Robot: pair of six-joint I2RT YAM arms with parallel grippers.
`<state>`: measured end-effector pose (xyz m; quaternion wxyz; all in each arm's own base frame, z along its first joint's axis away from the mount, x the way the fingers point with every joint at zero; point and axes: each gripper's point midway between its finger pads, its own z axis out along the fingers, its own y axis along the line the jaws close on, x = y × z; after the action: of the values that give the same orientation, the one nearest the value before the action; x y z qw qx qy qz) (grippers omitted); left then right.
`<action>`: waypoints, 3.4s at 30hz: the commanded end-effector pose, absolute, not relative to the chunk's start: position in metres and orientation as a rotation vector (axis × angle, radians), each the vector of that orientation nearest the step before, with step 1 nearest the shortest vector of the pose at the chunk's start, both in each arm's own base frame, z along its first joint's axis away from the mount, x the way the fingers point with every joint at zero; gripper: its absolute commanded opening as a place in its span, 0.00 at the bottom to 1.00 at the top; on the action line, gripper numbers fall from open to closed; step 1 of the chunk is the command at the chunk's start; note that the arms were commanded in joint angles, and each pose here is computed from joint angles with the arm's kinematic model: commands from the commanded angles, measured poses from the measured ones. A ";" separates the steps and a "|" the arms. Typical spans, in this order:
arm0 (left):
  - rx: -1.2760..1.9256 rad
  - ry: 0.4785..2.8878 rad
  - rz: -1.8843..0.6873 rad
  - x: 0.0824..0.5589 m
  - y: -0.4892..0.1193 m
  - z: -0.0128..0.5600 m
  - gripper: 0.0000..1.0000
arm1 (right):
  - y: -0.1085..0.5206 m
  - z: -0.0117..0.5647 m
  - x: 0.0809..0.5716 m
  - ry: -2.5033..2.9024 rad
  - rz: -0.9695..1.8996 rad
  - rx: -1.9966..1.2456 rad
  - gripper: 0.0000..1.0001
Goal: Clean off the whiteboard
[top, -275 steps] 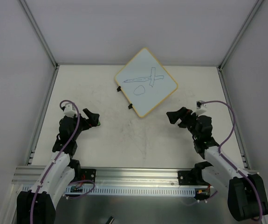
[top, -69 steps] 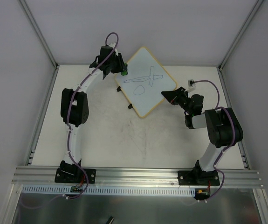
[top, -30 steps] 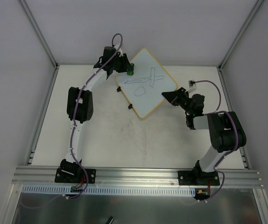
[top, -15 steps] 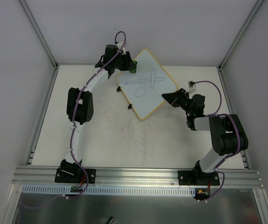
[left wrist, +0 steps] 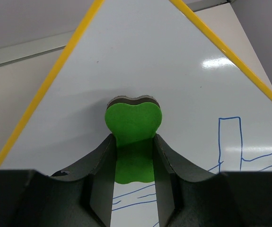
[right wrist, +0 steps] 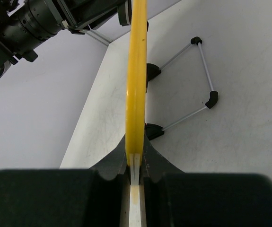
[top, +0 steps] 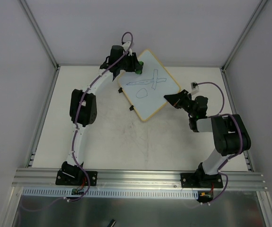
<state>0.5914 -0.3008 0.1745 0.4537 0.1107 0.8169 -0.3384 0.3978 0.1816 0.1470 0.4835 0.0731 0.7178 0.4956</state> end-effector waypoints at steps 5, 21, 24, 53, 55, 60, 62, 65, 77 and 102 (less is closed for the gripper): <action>0.333 1.949 -0.880 0.596 -0.318 0.184 0.00 | 0.199 0.146 0.383 1.755 1.264 0.058 0.00; 0.418 1.936 -0.960 0.580 -0.356 0.180 0.00 | 0.201 0.147 0.382 1.756 1.264 0.047 0.00; 0.452 1.926 -0.972 0.574 -0.362 0.183 0.00 | 0.201 0.147 0.383 1.754 1.265 0.045 0.00; 0.910 1.760 -0.758 0.488 -0.441 0.189 0.00 | 0.202 0.150 0.381 1.748 1.269 0.032 0.00; 0.899 1.762 -0.733 0.494 -0.440 0.187 0.00 | 0.202 0.150 0.381 1.747 1.269 0.031 0.00; 0.829 1.790 -0.654 0.517 -0.431 0.178 0.00 | 0.202 0.152 0.381 1.744 1.270 0.028 0.00; 0.790 1.805 -0.651 0.526 -0.428 0.175 0.00 | 0.202 0.152 0.380 1.743 1.270 0.024 0.00; 0.731 1.838 -0.677 0.538 -0.417 0.169 0.00 | 0.202 0.153 0.380 1.741 1.270 0.024 0.00; 0.503 1.976 -0.759 0.575 -0.371 0.135 0.00 | 0.202 0.153 0.380 1.741 1.271 0.022 0.00; -0.031 2.118 -0.811 0.615 -0.281 0.128 0.00 | 0.203 0.152 0.380 1.743 1.275 0.022 0.00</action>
<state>0.6211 -0.2790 0.1389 0.4454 0.0044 0.8304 -0.3348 0.3976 0.1821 0.1442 0.4765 0.0802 0.7198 0.4984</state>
